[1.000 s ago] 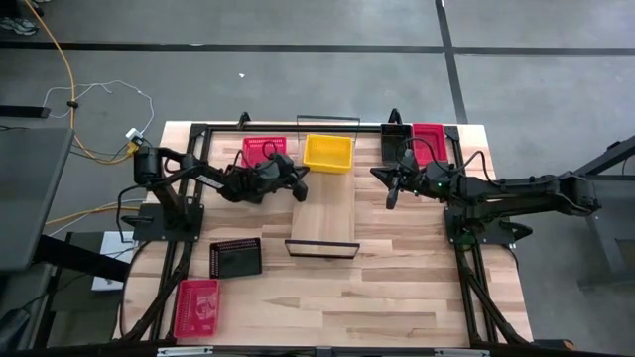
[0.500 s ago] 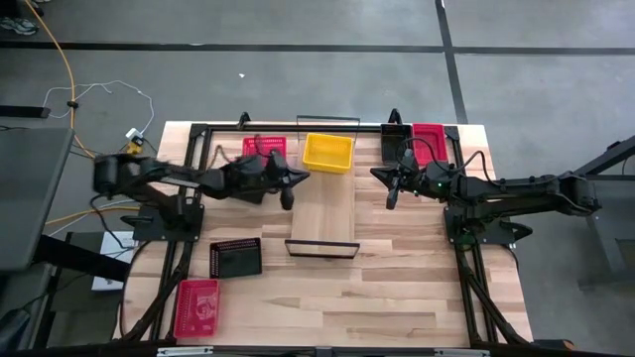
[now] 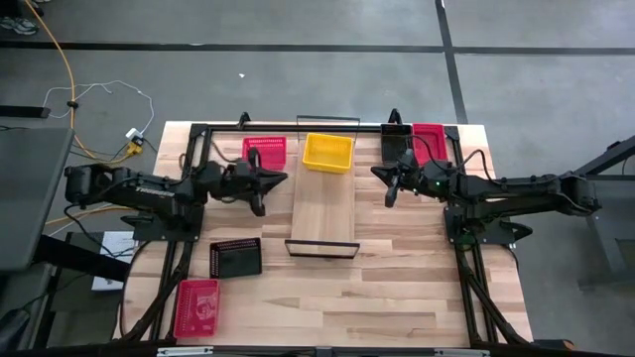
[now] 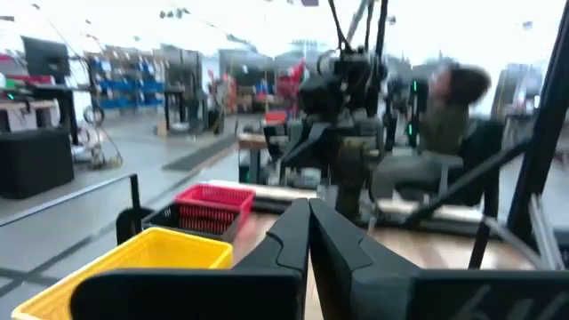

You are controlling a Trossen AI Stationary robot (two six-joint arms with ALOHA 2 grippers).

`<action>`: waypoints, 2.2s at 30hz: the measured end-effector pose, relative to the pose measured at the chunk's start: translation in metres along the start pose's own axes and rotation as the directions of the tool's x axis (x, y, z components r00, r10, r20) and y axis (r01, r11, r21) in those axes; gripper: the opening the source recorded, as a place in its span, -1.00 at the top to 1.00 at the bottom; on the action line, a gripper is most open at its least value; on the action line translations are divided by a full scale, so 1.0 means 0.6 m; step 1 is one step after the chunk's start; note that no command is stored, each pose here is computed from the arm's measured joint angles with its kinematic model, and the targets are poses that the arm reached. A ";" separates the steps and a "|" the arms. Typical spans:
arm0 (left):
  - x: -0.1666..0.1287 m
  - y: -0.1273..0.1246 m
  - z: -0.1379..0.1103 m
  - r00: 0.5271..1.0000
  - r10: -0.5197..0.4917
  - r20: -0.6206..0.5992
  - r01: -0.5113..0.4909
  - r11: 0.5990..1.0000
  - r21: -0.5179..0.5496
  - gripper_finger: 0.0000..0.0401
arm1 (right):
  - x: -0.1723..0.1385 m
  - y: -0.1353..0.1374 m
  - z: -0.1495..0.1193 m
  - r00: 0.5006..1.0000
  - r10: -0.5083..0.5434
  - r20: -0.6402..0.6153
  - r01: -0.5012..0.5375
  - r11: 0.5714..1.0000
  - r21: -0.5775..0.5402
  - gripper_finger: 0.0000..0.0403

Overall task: Stack baskets on shelf by color
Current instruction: Put the top black bin on the shelf

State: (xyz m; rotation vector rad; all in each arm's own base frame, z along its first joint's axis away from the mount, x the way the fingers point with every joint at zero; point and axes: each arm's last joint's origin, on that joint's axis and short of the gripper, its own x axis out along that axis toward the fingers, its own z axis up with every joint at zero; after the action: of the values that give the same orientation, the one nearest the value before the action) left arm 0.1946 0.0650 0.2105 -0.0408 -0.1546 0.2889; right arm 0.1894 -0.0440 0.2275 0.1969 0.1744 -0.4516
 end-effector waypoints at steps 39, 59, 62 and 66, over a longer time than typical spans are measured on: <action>-0.024 -0.027 -0.024 0.998 -0.069 -0.005 0.069 0.992 -0.102 1.00 | 0.215 -0.395 0.063 0.423 -0.454 -0.784 0.377 0.875 -0.304 0.09; -0.024 -0.034 -0.028 0.996 -0.088 -0.028 0.085 0.991 -0.104 1.00 | 0.226 -0.400 0.056 0.361 -0.378 -0.853 0.008 0.916 -0.402 0.09; -0.024 -0.034 -0.028 0.996 -0.088 -0.028 0.085 0.991 -0.104 1.00 | 0.230 -0.401 0.050 0.367 -0.354 -0.860 -0.019 0.922 -0.387 0.09; -0.024 -0.034 -0.028 0.996 -0.088 -0.028 0.085 0.991 -0.104 1.00 | 0.238 -0.407 0.036 0.353 -0.355 -0.866 -0.032 0.920 -0.390 0.09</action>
State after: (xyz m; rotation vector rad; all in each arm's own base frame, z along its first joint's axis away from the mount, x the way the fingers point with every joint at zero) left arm 0.1895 0.0410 0.1929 -0.1400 -0.1387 0.1934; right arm 0.2093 -0.3232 0.1817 0.0617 1.4541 -0.4571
